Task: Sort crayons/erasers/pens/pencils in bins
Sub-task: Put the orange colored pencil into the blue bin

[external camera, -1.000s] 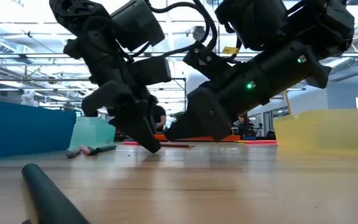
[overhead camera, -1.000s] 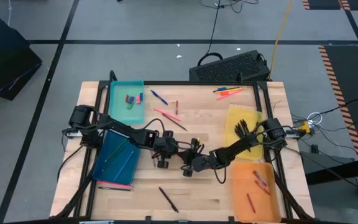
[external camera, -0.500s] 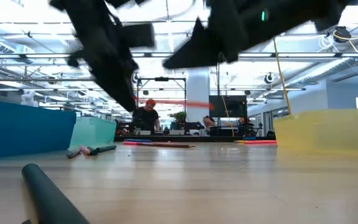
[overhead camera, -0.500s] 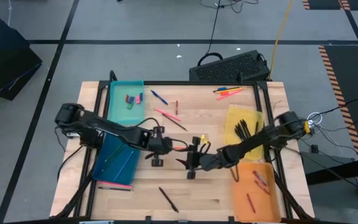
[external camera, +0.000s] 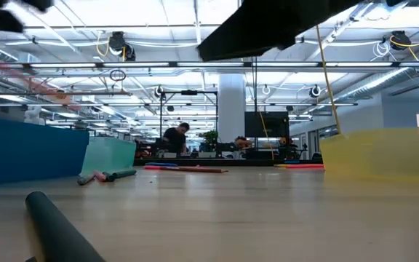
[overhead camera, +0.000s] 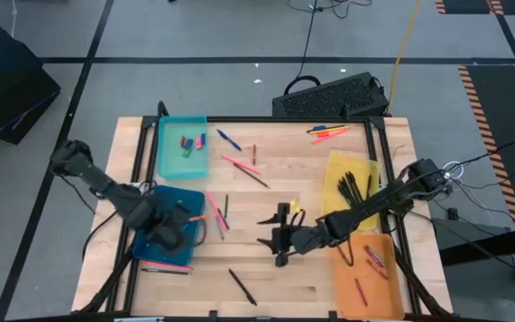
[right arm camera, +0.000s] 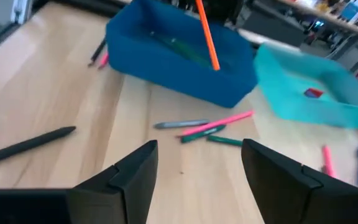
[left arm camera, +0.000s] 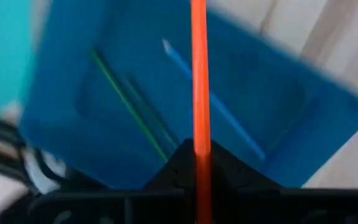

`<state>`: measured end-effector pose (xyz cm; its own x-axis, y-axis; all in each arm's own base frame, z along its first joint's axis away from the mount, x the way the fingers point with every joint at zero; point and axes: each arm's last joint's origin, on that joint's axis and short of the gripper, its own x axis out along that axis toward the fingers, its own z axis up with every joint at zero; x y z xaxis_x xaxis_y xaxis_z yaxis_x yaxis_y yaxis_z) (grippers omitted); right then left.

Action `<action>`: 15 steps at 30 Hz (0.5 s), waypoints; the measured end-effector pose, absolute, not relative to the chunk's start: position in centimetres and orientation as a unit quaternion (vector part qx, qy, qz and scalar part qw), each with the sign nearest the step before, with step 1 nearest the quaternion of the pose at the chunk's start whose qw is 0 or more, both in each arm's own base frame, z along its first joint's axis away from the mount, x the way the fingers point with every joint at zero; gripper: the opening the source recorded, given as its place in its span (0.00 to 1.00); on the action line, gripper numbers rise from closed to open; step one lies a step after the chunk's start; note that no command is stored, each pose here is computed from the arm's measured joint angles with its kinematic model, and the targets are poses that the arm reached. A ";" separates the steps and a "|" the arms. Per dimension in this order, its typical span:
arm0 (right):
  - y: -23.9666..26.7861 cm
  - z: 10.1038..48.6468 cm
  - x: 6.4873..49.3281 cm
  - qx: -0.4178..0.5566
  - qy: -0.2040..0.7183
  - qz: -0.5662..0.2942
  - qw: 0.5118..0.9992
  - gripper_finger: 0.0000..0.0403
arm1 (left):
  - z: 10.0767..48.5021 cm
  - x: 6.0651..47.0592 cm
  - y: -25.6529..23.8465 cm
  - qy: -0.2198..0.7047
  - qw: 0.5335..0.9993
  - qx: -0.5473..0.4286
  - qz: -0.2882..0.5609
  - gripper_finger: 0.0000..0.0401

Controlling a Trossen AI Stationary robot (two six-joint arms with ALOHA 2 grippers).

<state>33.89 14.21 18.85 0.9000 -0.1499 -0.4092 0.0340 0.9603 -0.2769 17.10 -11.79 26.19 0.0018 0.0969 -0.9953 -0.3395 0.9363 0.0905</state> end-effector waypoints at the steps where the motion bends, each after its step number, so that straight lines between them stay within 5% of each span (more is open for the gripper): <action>1: 14.6 18.5 34.5 -0.136 0.226 -0.039 0.964 0.56 | 25.5 16.6 -12.1 0.699 0.692 -0.092 0.157 0.04; 7: 16.6 17.3 38.5 -0.137 0.259 -0.032 0.956 0.56 | 20.8 14.1 -12.4 0.727 0.631 -0.134 0.237 0.06; 15: 16.7 16.2 41.6 -0.118 0.255 -0.027 0.959 0.56 | 19.3 11.8 -13.4 0.696 0.600 -0.200 0.340 0.04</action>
<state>41.58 16.74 16.15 0.8681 -0.1119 -0.4835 -0.0083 0.9708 -0.2397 11.81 -13.36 19.32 -0.1990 0.1302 -0.9713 -0.6863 0.6890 0.2330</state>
